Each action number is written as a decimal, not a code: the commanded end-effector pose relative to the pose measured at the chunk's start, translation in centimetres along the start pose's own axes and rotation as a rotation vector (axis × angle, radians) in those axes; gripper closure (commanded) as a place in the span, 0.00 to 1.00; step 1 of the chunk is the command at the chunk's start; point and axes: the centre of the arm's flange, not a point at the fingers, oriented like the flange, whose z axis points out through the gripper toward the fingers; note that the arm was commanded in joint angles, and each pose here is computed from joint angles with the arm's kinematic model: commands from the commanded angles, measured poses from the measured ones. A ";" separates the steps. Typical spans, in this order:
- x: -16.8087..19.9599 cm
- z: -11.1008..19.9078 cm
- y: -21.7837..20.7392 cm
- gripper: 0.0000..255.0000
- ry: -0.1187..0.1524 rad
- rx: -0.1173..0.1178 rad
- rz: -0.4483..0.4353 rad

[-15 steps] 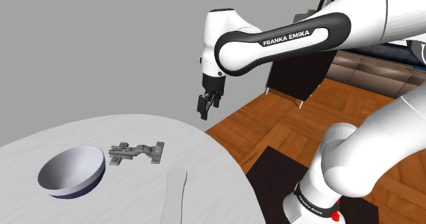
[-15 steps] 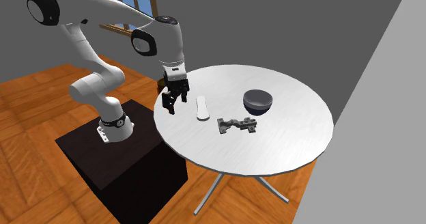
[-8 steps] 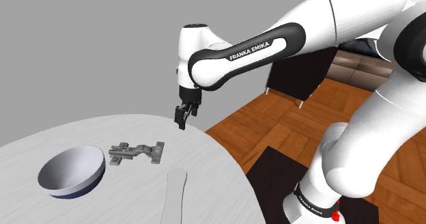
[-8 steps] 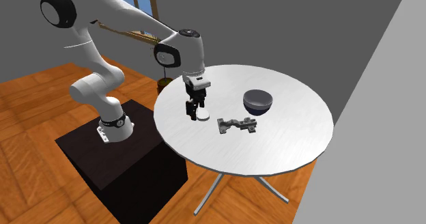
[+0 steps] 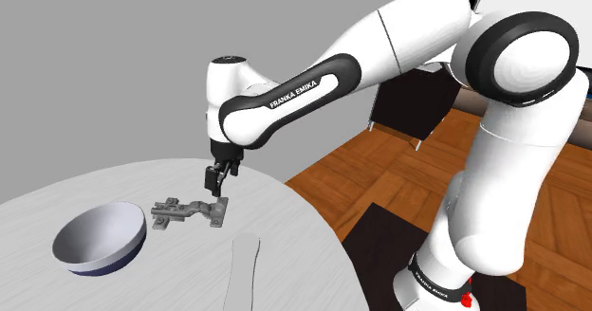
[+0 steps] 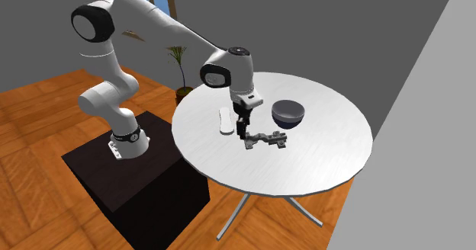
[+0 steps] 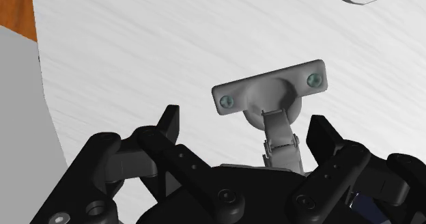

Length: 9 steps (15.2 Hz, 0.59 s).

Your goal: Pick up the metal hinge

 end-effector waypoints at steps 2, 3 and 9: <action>2.7 1.6 -1.6 0.00 0.013 0.011 -0.042; 3.6 2.2 -2.3 0.00 0.017 0.014 -0.055; 7.9 5.7 -5.5 0.00 0.038 0.032 -0.124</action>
